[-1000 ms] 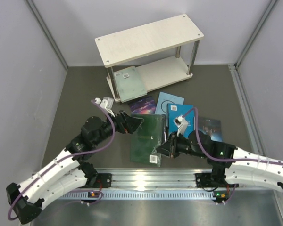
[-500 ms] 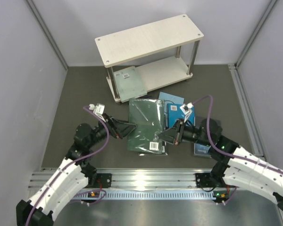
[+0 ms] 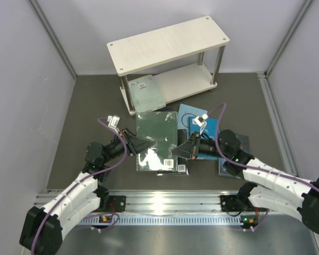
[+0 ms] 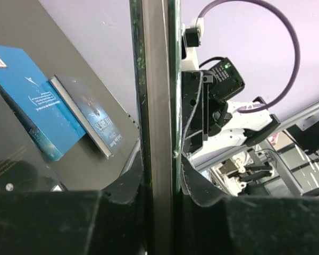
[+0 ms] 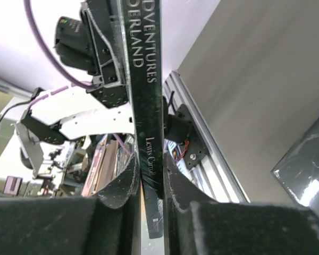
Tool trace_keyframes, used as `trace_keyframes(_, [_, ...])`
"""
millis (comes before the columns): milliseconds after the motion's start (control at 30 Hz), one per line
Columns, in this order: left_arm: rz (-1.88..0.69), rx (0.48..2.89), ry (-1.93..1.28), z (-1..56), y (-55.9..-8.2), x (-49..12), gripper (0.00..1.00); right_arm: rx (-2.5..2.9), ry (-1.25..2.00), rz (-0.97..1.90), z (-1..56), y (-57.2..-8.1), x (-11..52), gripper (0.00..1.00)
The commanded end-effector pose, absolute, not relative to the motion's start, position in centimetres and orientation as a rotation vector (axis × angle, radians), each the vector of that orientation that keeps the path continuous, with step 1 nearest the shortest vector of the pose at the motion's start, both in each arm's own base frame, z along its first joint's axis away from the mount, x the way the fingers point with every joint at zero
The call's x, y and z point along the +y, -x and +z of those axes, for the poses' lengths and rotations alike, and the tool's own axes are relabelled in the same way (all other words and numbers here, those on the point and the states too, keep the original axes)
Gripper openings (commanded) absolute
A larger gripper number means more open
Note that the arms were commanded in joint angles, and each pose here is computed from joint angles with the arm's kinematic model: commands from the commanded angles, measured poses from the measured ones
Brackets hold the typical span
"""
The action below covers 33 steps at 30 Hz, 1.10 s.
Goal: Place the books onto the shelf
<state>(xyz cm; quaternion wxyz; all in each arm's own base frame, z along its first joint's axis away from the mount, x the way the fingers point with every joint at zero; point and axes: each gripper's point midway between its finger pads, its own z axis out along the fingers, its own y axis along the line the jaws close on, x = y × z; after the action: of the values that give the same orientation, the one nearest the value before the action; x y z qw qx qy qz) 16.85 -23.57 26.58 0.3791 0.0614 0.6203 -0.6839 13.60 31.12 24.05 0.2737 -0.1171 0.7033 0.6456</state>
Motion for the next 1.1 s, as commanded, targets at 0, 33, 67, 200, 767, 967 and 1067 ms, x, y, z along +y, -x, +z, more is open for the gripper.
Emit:
trace_keyframes(0, [-1.713, 1.487, -0.288, 28.4, -16.2, -23.8, 0.00, 1.648, 0.406, 1.796, 30.8, -13.6, 31.7, 0.19])
trace_keyframes(33, [-1.692, 1.504, -0.270, 28.2, -16.5, -23.8, 0.00, 1.682, 0.387, 1.753, 30.3, -14.3, 31.6, 0.42])
trace_keyframes(67, [-1.634, 1.486, -0.242, 28.5, -17.3, -23.4, 0.00, 1.767, 0.318, 1.670, 29.2, -15.5, 31.4, 0.66])
trace_keyframes(200, [-1.505, 1.520, -0.115, 28.4, -19.2, -22.3, 0.00, 1.855, 0.233, 1.482, 26.5, -17.5, 30.1, 1.00])
trace_keyframes(767, [-1.475, 1.455, 0.284, 28.5, -23.6, -19.9, 0.00, 1.819, 0.001, 1.723, 20.4, -16.3, 29.7, 1.00])
trace_keyframes(967, [-1.523, 1.454, 0.368, 26.5, -23.8, -19.7, 0.00, 1.733, -0.003, 1.808, 22.0, -17.1, 30.7, 1.00])
trace_keyframes(1067, [-1.537, 1.444, 0.410, 26.0, -23.7, -19.3, 0.00, 1.698, -0.016, 1.861, 22.5, -17.4, 31.3, 1.00])
